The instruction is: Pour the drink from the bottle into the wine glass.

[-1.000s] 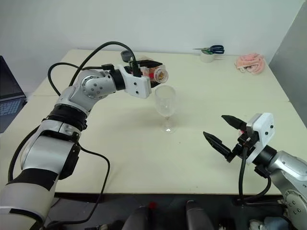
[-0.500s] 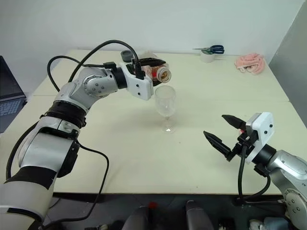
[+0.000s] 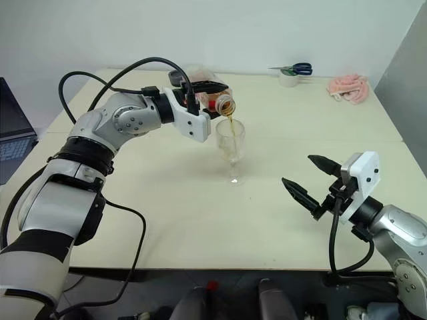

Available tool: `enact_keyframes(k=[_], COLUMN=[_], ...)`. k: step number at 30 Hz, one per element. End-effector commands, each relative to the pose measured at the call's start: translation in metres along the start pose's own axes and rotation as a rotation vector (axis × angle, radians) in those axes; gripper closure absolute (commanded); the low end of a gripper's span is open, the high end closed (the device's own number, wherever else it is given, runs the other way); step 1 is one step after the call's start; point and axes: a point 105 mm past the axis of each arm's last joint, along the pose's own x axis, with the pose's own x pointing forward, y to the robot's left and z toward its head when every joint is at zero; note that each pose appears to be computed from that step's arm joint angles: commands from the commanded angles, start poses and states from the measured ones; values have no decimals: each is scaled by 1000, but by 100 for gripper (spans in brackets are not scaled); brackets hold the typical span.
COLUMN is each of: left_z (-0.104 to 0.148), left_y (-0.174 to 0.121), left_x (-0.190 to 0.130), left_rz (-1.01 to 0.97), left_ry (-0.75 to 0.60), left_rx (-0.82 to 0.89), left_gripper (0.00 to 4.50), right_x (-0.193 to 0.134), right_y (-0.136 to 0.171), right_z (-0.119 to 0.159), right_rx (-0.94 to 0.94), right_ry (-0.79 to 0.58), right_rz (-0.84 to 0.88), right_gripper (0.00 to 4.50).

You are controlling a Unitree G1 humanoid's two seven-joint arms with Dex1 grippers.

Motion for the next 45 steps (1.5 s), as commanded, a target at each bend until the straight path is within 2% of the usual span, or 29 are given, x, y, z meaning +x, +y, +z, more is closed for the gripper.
enact_keyframes(k=[1,20,27,45], left_z=[0,-2,-3,-5], left_y=[25,30,30,32], left_x=[-2,-4,-4,-2], left_rz=[63,71,72,68], left_ry=[-4,5,5,13], left_rx=[57,129,131,130], left_gripper=[235,235,235,235], right_x=[1,5,3,9], right_y=[-2,2,12,19], right_z=[8,11,36,41], right_rx=[-43,-54,1,-21], right_ry=[-22,-41,-185,-184], right_rz=[-9,23,80,110], right_gripper=[0,0,0,0])
